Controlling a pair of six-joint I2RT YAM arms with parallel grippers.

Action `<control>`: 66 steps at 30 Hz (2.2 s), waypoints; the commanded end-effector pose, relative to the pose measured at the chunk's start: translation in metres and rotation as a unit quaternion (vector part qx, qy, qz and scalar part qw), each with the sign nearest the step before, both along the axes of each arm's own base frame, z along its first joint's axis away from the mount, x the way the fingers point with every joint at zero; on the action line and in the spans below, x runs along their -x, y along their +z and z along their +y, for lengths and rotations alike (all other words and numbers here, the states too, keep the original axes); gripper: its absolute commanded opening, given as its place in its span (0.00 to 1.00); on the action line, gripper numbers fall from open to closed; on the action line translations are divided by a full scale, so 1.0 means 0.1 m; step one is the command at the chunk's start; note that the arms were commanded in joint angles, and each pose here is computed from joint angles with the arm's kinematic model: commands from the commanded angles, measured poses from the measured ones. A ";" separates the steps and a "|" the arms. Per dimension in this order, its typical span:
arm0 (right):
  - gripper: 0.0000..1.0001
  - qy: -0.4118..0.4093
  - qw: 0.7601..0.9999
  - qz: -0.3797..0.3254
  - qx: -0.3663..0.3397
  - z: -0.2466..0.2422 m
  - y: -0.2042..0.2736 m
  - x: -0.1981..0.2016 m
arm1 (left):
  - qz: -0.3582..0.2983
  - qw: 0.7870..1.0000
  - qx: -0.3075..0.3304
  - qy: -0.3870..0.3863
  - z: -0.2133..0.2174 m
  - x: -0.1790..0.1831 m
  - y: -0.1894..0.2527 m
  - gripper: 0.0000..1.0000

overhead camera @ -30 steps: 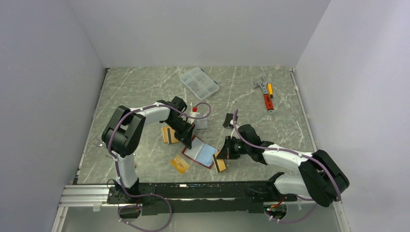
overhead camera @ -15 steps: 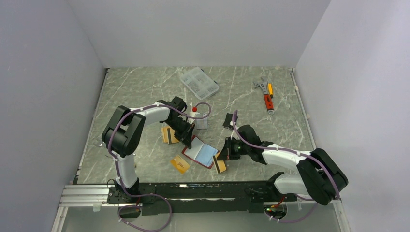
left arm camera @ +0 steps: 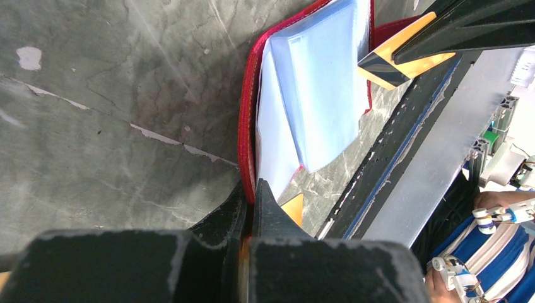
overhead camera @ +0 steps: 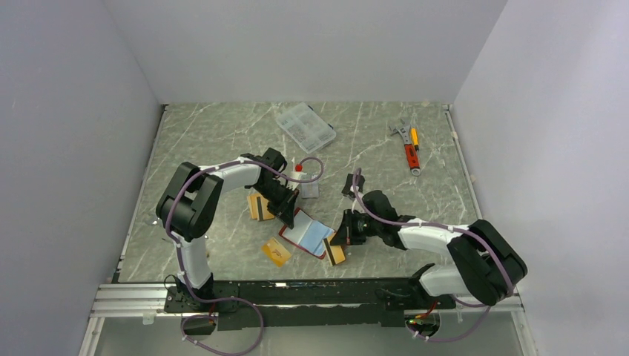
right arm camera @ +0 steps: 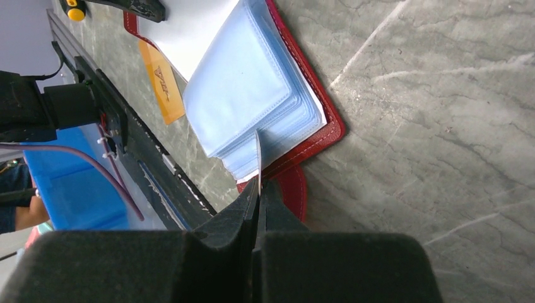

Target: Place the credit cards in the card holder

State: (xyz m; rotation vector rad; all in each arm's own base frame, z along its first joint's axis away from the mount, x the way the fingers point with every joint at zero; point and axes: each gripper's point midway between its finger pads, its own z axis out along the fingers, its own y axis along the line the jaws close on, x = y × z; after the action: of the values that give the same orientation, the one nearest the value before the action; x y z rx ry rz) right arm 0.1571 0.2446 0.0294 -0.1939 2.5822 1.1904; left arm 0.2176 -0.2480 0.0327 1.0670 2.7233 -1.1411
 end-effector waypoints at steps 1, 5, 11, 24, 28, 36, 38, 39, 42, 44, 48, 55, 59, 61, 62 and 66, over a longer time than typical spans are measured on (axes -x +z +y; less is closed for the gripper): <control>0.00 -0.002 1.000 -0.024 -0.010 0.08 0.09 -0.15 | -0.027 0.999 0.015 -0.007 -0.04 -0.03 0.13 0.01; 0.00 -0.001 0.999 -0.034 -0.015 0.11 0.17 -0.20 | -0.030 0.999 0.016 -0.009 -0.04 -0.04 0.15 0.02; 0.00 0.001 0.999 -0.043 -0.009 0.09 0.25 -0.21 | -0.032 0.999 0.014 -0.008 -0.04 -0.05 0.15 0.03; 0.00 0.015 0.997 -0.063 -0.038 0.29 0.47 -0.39 | -0.031 0.999 0.038 -0.008 -0.09 -0.04 0.26 0.12; 0.00 0.024 0.996 -0.065 -0.055 0.45 0.53 -0.48 | -0.015 0.997 0.072 0.003 -0.12 -0.02 0.35 0.25; 0.00 0.038 0.995 -0.052 -0.073 0.66 0.45 -0.50 | 0.004 0.994 0.102 0.023 -0.12 -0.01 0.40 0.45; 0.00 0.039 0.995 -0.049 -0.075 0.68 0.43 -0.50 | 0.008 0.993 0.110 0.032 -0.11 -0.04 0.42 0.49; 0.00 0.039 0.995 -0.049 -0.077 0.69 0.43 -0.50 | 0.010 0.993 0.114 0.037 -0.10 -0.05 0.43 0.49; 0.00 0.042 0.994 -0.050 -0.083 0.74 0.44 -0.52 | 0.014 0.991 0.124 0.047 -0.08 -0.07 0.45 0.51; 0.00 0.044 0.994 -0.050 -0.086 0.77 0.44 -0.54 | 0.019 0.990 0.130 0.050 -0.09 -0.07 0.46 0.51; 0.00 0.051 0.994 -0.049 -0.086 0.83 0.43 -0.54 | 0.022 0.989 0.137 0.054 -0.09 -0.09 0.49 0.51; 0.00 0.054 0.994 -0.041 -0.084 0.85 0.36 -0.52 | 0.035 0.986 0.146 0.068 -0.05 -0.11 0.46 0.50; 0.00 0.057 0.994 -0.036 -0.085 0.88 0.32 -0.49 | 0.037 0.988 0.132 0.075 -0.04 -0.13 0.36 0.40; 0.00 0.058 0.994 -0.035 -0.085 0.89 0.31 -0.48 | 0.033 0.990 0.113 0.082 -0.03 -0.16 0.26 0.32; 0.00 0.058 0.994 -0.035 -0.085 0.89 0.31 -0.48 | 0.035 0.990 0.105 0.083 -0.02 -0.16 0.22 0.29; 0.00 0.059 0.994 -0.038 -0.081 0.86 0.33 -0.46 | 0.049 0.993 0.077 0.076 -0.03 -0.14 0.05 0.15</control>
State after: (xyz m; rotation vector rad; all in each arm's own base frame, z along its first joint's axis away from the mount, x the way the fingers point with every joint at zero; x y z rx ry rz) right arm 0.1957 0.3211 0.0435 -0.3106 2.5119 1.3653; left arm 0.2307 -0.2471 0.0517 0.7666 2.6385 -1.4158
